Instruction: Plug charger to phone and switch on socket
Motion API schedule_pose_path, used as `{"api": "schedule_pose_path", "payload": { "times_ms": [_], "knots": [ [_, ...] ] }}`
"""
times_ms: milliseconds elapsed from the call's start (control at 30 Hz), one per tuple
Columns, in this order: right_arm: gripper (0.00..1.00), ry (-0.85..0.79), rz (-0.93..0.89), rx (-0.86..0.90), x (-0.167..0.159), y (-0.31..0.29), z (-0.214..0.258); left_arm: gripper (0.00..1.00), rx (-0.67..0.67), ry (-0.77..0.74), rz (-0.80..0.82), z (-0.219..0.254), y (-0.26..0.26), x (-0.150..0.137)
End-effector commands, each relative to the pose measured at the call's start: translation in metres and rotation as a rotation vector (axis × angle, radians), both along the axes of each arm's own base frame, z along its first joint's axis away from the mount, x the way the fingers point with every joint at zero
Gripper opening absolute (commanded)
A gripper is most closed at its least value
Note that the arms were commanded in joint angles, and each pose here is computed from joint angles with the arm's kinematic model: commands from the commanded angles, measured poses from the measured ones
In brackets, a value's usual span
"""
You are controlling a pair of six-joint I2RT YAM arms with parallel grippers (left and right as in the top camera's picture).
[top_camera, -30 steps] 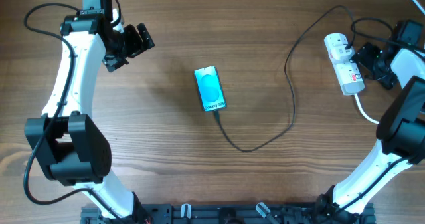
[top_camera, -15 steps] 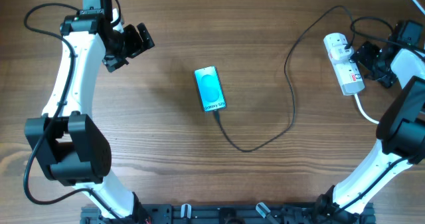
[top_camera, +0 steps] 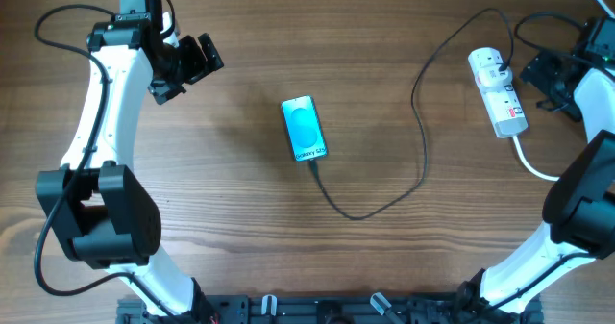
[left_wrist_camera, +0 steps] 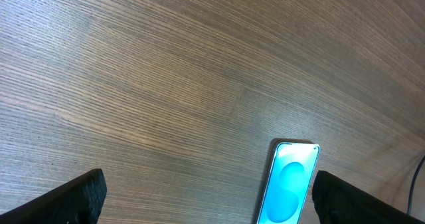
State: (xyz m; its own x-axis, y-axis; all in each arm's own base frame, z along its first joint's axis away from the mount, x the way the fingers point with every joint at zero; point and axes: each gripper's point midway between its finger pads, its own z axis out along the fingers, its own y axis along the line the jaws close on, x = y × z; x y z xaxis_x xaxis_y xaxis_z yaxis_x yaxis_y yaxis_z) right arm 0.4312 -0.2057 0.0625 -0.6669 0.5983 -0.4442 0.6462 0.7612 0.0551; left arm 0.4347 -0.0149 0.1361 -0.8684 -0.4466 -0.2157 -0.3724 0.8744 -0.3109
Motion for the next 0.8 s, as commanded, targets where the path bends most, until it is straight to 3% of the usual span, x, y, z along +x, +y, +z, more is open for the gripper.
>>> {"api": "schedule_pose_path", "payload": {
  "times_ms": [0,300,767],
  "knots": [
    [1.0,0.03,0.047,0.034,-0.009,0.013,-0.021,0.99,0.007,-0.003,-0.018,0.0,-0.002,0.001],
    [1.0,-0.035,0.052,0.049,-0.01,0.02,-0.057,1.0,0.007,-0.003,-0.018,0.0,-0.002,0.001],
    [1.0,-0.078,0.083,0.093,-0.003,0.03,-0.058,1.0,0.007,-0.003,-0.018,0.0,-0.002,0.001]
  ]
}}
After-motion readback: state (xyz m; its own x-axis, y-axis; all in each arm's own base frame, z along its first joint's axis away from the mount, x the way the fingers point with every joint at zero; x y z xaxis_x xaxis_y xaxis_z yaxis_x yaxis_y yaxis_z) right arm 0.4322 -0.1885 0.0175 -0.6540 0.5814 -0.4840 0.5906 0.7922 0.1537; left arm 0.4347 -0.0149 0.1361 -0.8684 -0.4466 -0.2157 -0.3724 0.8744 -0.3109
